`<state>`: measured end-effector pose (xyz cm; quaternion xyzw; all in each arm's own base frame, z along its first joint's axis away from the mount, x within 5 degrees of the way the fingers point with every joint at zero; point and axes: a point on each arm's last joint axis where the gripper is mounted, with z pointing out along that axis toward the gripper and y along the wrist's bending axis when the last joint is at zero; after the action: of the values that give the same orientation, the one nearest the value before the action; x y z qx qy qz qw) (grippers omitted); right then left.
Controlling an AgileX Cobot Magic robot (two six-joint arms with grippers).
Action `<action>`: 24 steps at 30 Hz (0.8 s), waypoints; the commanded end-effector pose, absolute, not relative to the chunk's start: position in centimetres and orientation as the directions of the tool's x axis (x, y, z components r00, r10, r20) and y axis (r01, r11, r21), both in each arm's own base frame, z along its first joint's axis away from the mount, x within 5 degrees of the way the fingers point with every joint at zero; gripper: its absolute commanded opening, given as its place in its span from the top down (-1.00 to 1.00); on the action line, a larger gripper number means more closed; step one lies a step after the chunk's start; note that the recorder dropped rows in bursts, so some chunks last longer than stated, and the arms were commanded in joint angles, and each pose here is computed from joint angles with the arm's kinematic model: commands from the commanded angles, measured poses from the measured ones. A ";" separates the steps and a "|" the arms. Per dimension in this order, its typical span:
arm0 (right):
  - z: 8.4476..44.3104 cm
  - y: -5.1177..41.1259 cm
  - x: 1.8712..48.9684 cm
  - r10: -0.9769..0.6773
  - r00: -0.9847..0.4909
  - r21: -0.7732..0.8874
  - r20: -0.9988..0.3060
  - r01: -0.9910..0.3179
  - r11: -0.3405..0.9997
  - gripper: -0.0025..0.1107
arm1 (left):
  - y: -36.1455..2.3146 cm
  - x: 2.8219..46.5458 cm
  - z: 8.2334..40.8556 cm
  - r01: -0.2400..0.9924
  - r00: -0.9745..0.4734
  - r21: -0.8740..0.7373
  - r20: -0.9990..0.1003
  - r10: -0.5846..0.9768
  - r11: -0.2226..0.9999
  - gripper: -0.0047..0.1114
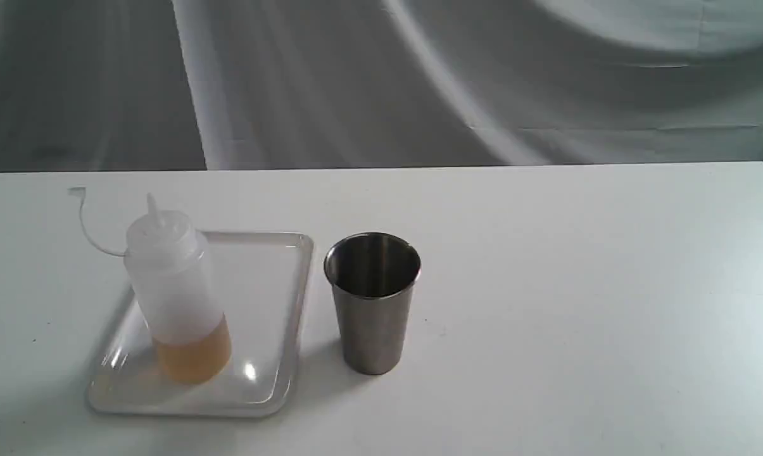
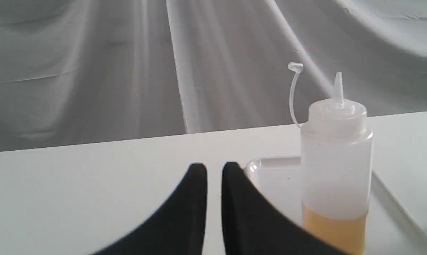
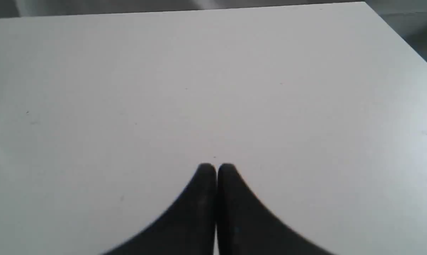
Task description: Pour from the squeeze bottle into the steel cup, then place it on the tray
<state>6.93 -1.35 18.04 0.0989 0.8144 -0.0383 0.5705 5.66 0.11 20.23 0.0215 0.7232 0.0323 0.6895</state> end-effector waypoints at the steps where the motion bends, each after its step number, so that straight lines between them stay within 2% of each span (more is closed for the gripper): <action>1: 17.9 -1.6 6.8 0.175 -0.320 0.091 -0.931 0.263 0.961 0.96 | 0.1 5.6 20.1 -0.009 -0.046 0.074 -0.996 0.074 0.997 0.78; 12: 17.9 -1.9 6.7 0.131 -0.325 0.034 -0.937 0.287 0.957 0.96 | 0.1 5.6 20.1 -0.009 -0.046 0.072 -0.996 0.072 0.997 0.78; 18: 18.3 -2.0 6.9 -0.011 -0.325 -0.095 -0.946 0.243 0.965 0.96 | 0.1 5.6 20.1 -0.009 -0.046 0.072 -0.996 0.072 0.997 0.78; 24: 18.0 -1.9 6.8 -0.005 -0.358 -0.097 -0.934 0.240 0.966 0.96 | 0.1 5.6 20.1 -0.009 -0.046 0.074 -0.996 0.074 0.997 0.78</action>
<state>6.83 -1.91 18.12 0.0711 0.8146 -0.1054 0.5659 5.66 0.11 20.23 0.0215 0.7232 0.0323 0.6895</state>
